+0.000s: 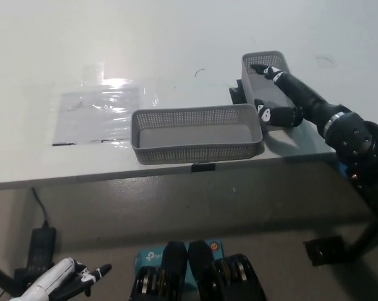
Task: The robot uses its right hand to pick up the grey box kept on the middle on the desk and place it on top of another box next to it in a right angle
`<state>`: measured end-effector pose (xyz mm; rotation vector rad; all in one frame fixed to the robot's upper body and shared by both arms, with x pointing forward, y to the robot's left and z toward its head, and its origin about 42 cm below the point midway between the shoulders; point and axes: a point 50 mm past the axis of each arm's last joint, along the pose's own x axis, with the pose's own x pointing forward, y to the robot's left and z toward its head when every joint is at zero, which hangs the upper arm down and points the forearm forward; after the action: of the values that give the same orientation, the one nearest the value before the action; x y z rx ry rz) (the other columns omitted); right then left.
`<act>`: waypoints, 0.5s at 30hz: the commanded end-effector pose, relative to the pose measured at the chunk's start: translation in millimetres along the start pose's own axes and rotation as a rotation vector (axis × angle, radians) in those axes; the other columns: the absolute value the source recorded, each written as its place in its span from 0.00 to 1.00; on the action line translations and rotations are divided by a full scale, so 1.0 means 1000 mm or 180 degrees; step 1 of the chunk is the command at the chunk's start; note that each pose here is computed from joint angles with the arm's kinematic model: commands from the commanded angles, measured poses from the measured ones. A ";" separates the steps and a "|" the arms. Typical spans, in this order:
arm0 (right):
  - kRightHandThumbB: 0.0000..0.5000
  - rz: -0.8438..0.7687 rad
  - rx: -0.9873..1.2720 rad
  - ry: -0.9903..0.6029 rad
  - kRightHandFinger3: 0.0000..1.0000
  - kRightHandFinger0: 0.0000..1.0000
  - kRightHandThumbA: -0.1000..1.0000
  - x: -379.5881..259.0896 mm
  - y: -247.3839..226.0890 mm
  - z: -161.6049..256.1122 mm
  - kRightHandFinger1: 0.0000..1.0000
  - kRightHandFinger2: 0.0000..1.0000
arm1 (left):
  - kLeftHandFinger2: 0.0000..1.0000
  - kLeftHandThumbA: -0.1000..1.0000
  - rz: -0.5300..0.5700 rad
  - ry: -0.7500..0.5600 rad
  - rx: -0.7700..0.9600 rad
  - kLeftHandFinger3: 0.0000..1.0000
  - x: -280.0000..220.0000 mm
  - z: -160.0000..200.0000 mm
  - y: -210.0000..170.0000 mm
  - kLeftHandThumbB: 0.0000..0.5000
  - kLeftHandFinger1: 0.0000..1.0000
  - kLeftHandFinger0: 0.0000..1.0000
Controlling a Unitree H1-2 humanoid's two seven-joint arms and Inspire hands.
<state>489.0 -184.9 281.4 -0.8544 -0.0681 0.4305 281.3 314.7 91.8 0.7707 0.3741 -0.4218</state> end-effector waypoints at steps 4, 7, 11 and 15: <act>0.62 0.0020 -0.0633 -0.0220 1.00 1.00 0.30 0.009 -0.016 0.011 1.00 1.00 | 0.02 0.85 0.0051 -0.0127 0.0081 0.21 -0.003 0.009 0.016 0.29 0.00 0.02; 0.63 0.0103 -0.0800 -0.0241 1.00 1.00 0.30 0.010 -0.007 0.000 1.00 1.00 | 0.03 0.86 0.0054 -0.0113 0.0114 0.20 -0.004 0.010 0.016 0.29 0.01 0.03; 0.56 0.0296 -0.1163 -0.0139 1.00 1.00 0.34 0.007 -0.006 -0.014 1.00 1.00 | 0.03 0.84 0.0043 -0.0123 0.0073 0.22 -0.005 0.013 0.015 0.26 0.01 0.03; 0.52 0.0350 -0.1292 0.0014 1.00 1.00 0.36 0.000 -0.010 -0.030 1.00 1.00 | 0.04 0.87 0.0055 -0.0115 0.0073 0.22 -0.005 0.010 0.016 0.34 0.00 0.06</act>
<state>494.8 -196.7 247.9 -1.1361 -0.0506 0.5220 283.4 313.4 99.8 0.7676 0.3546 -0.4268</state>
